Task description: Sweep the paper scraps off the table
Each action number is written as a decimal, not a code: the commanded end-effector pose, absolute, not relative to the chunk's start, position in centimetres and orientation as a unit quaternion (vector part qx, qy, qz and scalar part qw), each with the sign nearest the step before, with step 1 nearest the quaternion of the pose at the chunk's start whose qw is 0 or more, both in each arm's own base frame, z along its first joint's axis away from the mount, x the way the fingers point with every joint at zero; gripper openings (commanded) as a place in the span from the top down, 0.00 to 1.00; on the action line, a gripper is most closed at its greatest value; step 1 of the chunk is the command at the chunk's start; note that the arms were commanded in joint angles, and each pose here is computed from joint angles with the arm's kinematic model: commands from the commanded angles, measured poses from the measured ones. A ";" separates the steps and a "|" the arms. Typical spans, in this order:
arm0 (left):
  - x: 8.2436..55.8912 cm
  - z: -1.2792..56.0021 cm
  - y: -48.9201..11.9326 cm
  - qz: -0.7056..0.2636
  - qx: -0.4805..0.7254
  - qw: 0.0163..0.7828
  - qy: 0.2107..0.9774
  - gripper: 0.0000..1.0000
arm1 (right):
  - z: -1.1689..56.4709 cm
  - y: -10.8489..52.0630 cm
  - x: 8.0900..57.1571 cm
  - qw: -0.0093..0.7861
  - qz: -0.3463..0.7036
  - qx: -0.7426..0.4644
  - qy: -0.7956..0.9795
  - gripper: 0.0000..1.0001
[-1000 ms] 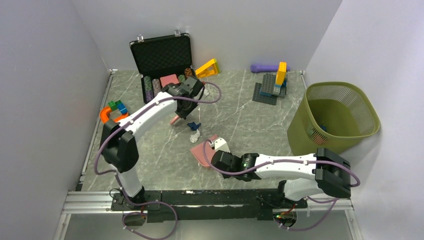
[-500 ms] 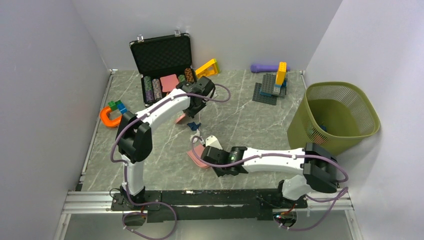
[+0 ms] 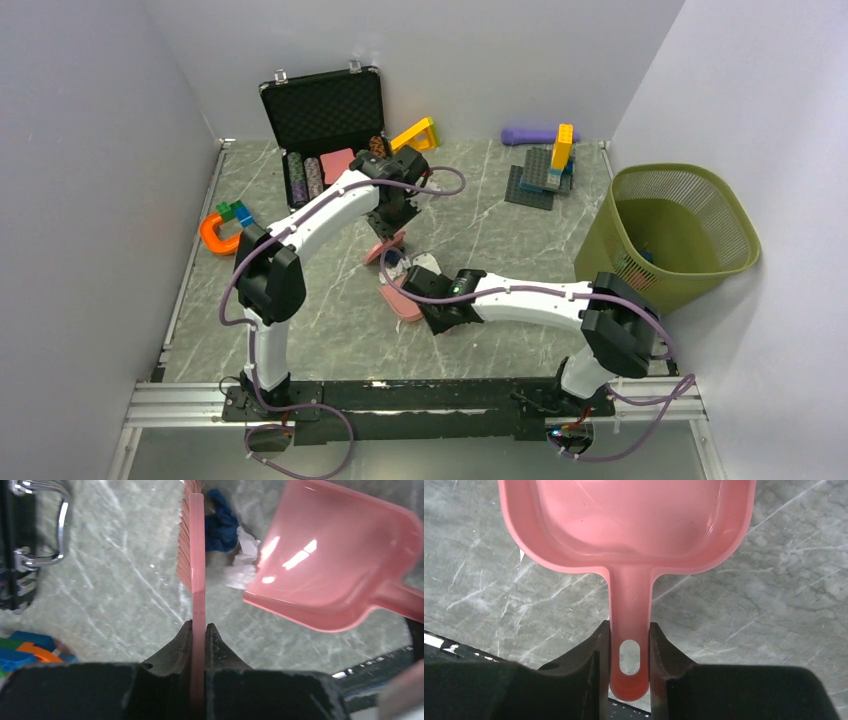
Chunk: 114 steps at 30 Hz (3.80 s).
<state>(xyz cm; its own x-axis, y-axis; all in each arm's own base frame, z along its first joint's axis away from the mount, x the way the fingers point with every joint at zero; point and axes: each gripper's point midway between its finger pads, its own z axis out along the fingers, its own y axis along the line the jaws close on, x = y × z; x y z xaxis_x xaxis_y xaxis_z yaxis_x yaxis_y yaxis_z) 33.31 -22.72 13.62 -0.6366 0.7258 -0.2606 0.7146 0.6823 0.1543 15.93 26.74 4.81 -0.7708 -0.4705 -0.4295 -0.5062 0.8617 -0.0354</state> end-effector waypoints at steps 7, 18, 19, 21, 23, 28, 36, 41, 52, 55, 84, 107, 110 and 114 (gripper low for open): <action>26.1 15.4 -24.6 -0.061 0.399 0.073 0.912 1.00 | 3.8 27.0 16.6 0.219 0.031 -0.292 0.930 1.00; 23.0 19.1 -25.1 -0.105 0.399 0.097 0.906 1.00 | 3.9 26.2 16.4 0.251 0.049 -0.295 0.921 1.00; 23.2 19.3 -24.9 -0.096 0.396 0.106 0.907 1.00 | 3.9 26.2 16.3 0.255 0.052 -0.295 0.919 1.00; 24.3 20.2 -24.0 -0.067 0.387 0.134 0.910 1.00 | 4.1 26.2 16.0 0.264 0.057 -0.295 0.917 1.00; 25.5 21.8 -23.1 -0.048 0.351 0.175 0.918 1.00 | 4.3 26.4 15.5 0.275 0.062 -0.298 0.912 1.00; 28.1 27.3 -20.2 -0.096 0.263 0.286 0.916 1.00 | 5.6 26.5 14.2 0.306 0.098 -0.292 0.901 1.00; 27.4 27.5 -12.2 -0.050 0.127 0.399 0.907 1.00 | 12.3 25.7 14.1 0.334 0.136 -0.236 0.902 1.00; 25.7 25.3 -7.8 0.021 0.073 0.425 0.902 1.00 | 18.5 25.2 16.3 0.342 0.145 -0.171 0.912 1.00; 23.0 19.6 -8.0 -0.039 0.044 0.448 0.892 1.00 | 29.6 19.5 25.5 0.389 0.225 0.040 0.892 1.00; 22.6 18.8 -8.8 -0.061 0.059 0.442 0.893 1.00 | 33.0 16.9 26.8 0.408 0.227 0.082 0.881 1.00; 22.1 17.7 -9.8 -0.069 0.089 0.415 0.903 1.00 | 41.4 -2.5 27.1 0.509 0.289 0.504 0.635 1.00; 21.8 17.5 -10.1 -0.052 0.101 0.409 0.905 1.00 | 43.2 -3.2 25.8 0.603 0.498 0.486 0.390 1.00; 21.8 17.5 -10.2 -0.054 0.101 0.411 0.904 1.00 | 43.6 -3.1 25.5 0.616 0.502 0.470 0.384 1.00; 21.7 17.6 -10.3 -0.058 0.103 0.413 0.903 1.00 | 45.6 -1.5 26.1 0.646 0.449 0.394 0.475 1.00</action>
<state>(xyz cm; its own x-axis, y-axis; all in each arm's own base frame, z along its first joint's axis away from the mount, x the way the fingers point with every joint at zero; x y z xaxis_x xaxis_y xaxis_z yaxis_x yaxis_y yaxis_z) 21.10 -9.87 16.38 -0.6698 0.1648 -0.7240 0.2414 0.9704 -0.0025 26.18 -2.94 41.47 0.1835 0.9830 -0.0106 -0.1578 0.0401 0.9866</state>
